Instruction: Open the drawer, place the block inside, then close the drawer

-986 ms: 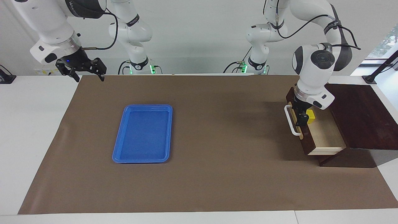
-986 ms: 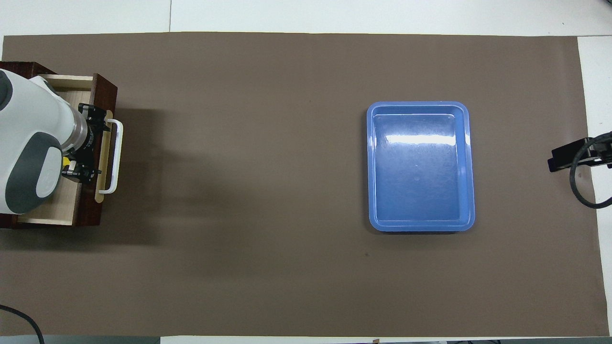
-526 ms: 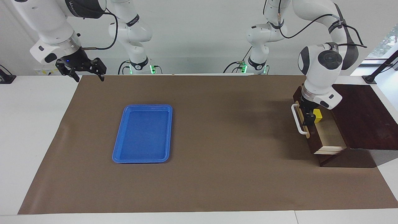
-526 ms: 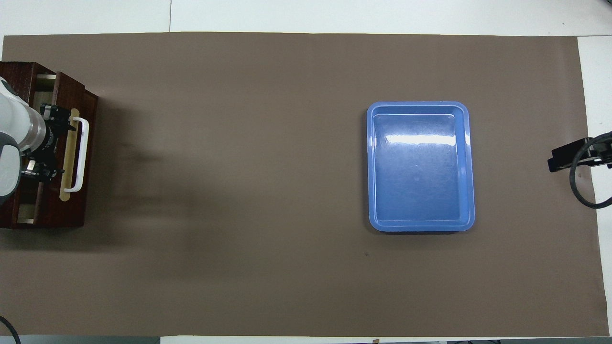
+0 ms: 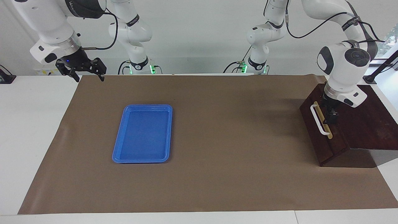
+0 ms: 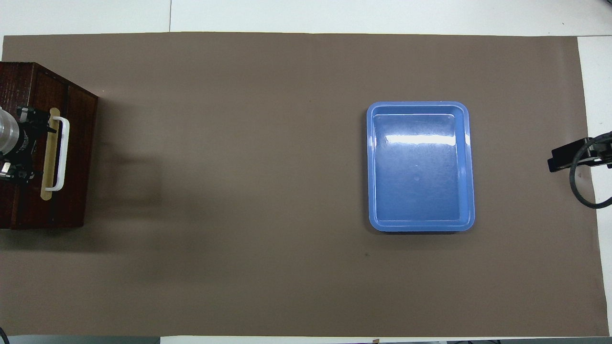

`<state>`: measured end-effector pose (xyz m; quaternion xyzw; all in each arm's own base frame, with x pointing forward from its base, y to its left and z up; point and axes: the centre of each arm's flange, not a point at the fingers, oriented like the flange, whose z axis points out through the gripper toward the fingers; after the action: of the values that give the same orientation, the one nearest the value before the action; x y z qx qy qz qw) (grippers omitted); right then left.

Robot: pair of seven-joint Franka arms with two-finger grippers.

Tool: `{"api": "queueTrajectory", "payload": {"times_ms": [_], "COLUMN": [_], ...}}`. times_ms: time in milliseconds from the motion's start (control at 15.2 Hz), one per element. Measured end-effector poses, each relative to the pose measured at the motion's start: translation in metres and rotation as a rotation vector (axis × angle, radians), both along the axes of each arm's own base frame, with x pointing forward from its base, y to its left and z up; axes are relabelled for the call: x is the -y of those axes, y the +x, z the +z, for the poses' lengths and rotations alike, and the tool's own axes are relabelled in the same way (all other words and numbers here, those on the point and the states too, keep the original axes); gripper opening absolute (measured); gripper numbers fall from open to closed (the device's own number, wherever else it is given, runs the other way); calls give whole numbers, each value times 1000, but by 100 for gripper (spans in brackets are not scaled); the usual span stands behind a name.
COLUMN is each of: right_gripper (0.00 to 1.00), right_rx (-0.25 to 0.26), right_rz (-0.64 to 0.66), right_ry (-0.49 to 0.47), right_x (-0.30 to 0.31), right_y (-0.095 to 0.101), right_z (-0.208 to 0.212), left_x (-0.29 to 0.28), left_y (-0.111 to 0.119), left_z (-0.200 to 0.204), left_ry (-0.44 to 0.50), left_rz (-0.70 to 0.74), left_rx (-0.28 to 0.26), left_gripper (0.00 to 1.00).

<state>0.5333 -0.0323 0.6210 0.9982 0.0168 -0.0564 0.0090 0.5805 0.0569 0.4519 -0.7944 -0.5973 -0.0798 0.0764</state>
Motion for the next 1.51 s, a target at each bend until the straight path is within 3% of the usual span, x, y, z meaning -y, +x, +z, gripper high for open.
{"api": "queueTrajectory", "payload": {"times_ms": [329, 592, 855, 1249, 1381, 1512], "right_gripper": [100, 100, 100, 100, 100, 100], "right_rx": [0, 0, 0, 0, 0, 0], "right_rz": [0, 0, 0, 0, 0, 0], "right_ry": [0, 0, 0, 0, 0, 0], "right_x": [0, 0, 0, 0, 0, 0], "right_y": [0, 0, 0, 0, 0, 0], "right_z": [0, 0, 0, 0, 0, 0], "left_x": [2, 25, 64, 90, 89, 87], "left_y": [0, 2, -5, -18, -25, -32], "left_z": [2, 46, 94, 117, 120, 131], "left_ry": [1, -81, -112, -147, -154, -151], "left_rz": [-9, -75, -359, -925, -1069, -1161], "left_rx": [-2, 10, -39, -142, -185, -189], "left_gripper": [100, 100, 100, 100, 100, 100]}}
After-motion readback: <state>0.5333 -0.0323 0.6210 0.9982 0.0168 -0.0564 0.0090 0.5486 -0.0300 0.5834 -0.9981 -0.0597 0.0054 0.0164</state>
